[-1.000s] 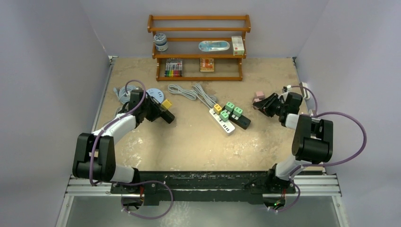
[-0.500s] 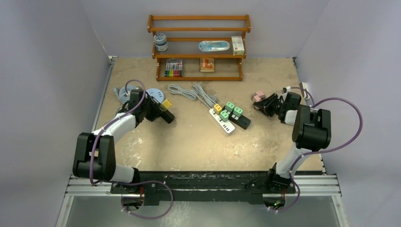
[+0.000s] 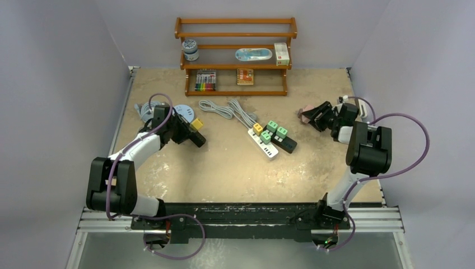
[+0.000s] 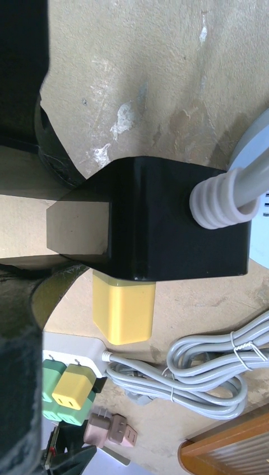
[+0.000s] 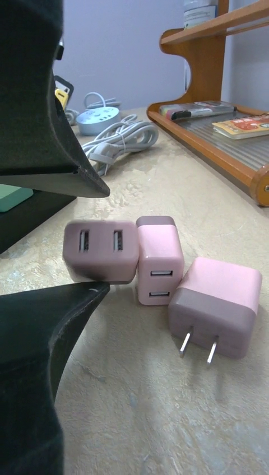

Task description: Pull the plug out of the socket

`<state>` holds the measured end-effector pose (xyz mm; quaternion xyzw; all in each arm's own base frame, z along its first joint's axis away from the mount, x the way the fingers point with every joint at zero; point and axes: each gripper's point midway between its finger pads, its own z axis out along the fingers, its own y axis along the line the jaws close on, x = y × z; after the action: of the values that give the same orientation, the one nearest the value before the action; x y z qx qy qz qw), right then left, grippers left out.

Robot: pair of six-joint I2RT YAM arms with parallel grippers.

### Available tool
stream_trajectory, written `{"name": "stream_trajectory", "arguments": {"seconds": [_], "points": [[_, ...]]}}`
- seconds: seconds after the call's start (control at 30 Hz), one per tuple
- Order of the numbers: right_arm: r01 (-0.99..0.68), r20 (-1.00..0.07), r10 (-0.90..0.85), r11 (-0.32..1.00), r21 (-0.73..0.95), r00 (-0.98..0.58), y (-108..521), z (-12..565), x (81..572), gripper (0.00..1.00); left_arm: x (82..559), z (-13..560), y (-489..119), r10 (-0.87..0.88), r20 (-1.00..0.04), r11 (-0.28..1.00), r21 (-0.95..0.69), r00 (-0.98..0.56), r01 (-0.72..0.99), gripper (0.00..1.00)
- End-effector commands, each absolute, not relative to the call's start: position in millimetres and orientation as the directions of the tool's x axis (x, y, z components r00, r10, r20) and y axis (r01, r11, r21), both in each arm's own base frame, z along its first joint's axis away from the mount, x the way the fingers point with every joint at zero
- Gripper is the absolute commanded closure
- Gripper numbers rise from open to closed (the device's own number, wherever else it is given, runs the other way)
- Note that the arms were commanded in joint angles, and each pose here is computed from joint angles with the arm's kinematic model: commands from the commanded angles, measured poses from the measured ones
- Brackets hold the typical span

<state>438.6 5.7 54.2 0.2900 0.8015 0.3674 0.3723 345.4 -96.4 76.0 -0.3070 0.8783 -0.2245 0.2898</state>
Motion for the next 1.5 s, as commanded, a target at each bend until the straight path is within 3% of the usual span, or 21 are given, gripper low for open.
{"name": "stream_trajectory", "arguments": {"seconds": [0.0, 0.27, 0.3, 0.33, 0.57, 0.73, 0.87, 0.93, 1.03, 1.1, 1.27, 1.37, 1.47], "points": [[0.125, -0.484, 0.733, 0.602, 0.789, -0.478, -6.0, 94.6, 453.9, 0.38, 366.2, 106.9, -92.7, -0.641, -0.459, 0.738, -0.588, -0.615, -0.331, 1.00], [0.258, -0.487, 0.763, 0.618, 0.742, -0.425, -22.4, 110.3, 440.6, 0.31, 362.5, 103.5, -91.4, -0.630, -0.461, 0.748, -0.575, -0.624, -0.331, 1.00], [0.265, -0.493, 0.763, 0.622, 0.737, -0.419, -23.5, 114.0, 438.3, 0.21, 362.6, 103.5, -91.9, -0.630, -0.460, 0.748, -0.577, -0.625, -0.329, 1.00], [0.266, -0.496, 0.762, 0.624, 0.735, -0.416, -23.3, 117.7, 436.0, 0.18, 362.7, 103.0, -92.4, -0.629, -0.459, 0.748, -0.578, -0.627, -0.328, 1.00], [0.239, -0.527, 0.765, 0.627, 0.742, -0.371, -23.6, 151.8, 429.5, 0.15, 363.0, 104.4, -94.2, -0.619, -0.459, 0.753, -0.578, -0.637, -0.315, 1.00], [0.178, -0.607, 0.721, 0.681, 0.710, -0.334, -14.0, 189.0, 433.1, 0.13, 362.9, 113.0, -93.2, -0.594, -0.483, 0.772, -0.567, -0.643, -0.288, 1.00], [0.067, -0.765, 0.569, 0.813, 0.578, -0.302, 24.7, 231.9, 446.5, 0.12, 364.4, 128.4, -93.5, -0.555, -0.527, 0.798, -0.556, -0.643, -0.233, 1.00], [0.018, -0.848, 0.465, 0.879, 0.477, -0.254, 53.1, 255.1, 450.3, 0.03, 365.3, 139.2, -94.2, -0.530, -0.554, 0.812, -0.550, -0.642, -0.195, 1.00], [-0.053, -0.942, 0.310, 0.946, 0.319, -0.132, 100.3, 291.3, 445.7, 0.01, 365.3, 152.8, -94.7, -0.501, -0.585, 0.827, -0.542, -0.638, -0.152, 1.00], [-0.144, -0.960, 0.274, 0.950, 0.278, -0.049, 127.9, 307.2, 439.1, 0.01, 363.9, 160.3, -96.9, -0.484, -0.600, 0.831, -0.544, -0.637, -0.119, 1.00], [-0.445, -0.903, 0.422, 0.825, 0.348, 0.076, 178.7, 327.9, 422.0, 0.01, 359.5, 167.5, -99.9, -0.467, -0.615, 0.833, -0.548, -0.635, -0.082, 1.00], [-0.428, -0.952, 0.299, 0.870, 0.244, 0.064, 217.3, 321.7, 428.6, 0.01, 357.1, 169.7, -99.3, -0.468, -0.619, 0.833, -0.548, -0.630, -0.080, 1.00], [-0.350, -0.969, 0.186, 0.929, 0.119, 0.165, 238.9, 348.5, 422.5, 0.01, 354.2, 171.7, -96.4, -0.468, -0.626, 0.838, -0.539, -0.624, -0.087, 1.00]]}}
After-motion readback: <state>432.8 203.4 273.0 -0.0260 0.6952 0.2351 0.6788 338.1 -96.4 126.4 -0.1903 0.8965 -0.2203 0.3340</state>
